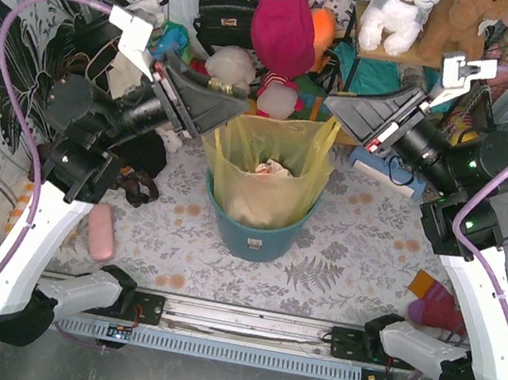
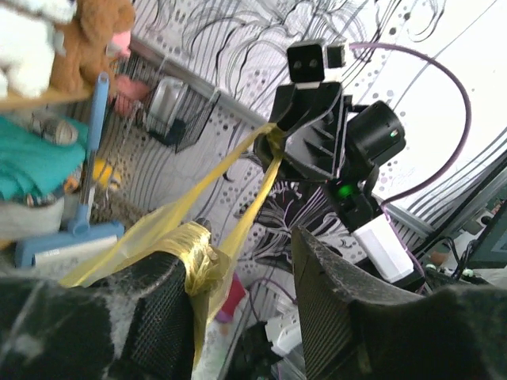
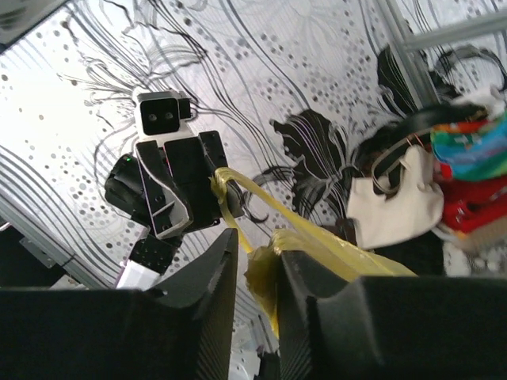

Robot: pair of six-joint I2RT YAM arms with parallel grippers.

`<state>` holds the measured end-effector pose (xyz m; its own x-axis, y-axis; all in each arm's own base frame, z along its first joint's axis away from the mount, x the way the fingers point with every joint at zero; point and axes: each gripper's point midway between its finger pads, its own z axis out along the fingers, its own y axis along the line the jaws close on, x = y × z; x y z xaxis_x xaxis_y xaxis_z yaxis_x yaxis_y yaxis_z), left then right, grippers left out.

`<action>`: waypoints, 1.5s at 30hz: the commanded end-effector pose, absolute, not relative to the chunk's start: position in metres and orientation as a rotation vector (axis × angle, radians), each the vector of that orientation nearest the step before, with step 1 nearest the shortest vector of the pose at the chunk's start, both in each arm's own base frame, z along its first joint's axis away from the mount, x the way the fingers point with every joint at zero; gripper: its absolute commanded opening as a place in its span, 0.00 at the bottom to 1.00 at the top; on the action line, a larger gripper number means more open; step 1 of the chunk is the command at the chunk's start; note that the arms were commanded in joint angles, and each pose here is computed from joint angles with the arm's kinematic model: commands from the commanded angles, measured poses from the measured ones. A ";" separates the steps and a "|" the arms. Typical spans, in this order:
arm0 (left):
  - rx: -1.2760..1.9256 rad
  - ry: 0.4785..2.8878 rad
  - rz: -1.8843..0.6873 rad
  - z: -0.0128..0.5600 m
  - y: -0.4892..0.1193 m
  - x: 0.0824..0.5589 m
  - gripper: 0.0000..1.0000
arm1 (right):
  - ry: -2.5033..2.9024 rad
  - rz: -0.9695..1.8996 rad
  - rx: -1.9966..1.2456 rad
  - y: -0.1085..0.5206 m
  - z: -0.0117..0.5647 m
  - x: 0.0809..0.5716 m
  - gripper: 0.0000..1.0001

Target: Tie the trash bag

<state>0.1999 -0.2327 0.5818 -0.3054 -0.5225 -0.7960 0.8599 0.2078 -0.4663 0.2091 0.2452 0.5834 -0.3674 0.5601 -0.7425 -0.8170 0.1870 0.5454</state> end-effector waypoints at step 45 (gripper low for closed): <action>0.272 1.234 -1.165 0.584 -0.203 0.217 0.00 | 1.239 1.303 -0.278 0.231 0.599 0.219 0.00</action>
<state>0.2233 -0.2075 0.5708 -0.1797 -0.5030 -0.8454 0.7736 0.4586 -0.4373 0.2237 0.2398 0.5989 -0.2583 0.5346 -0.8047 -0.8234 0.3138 0.4727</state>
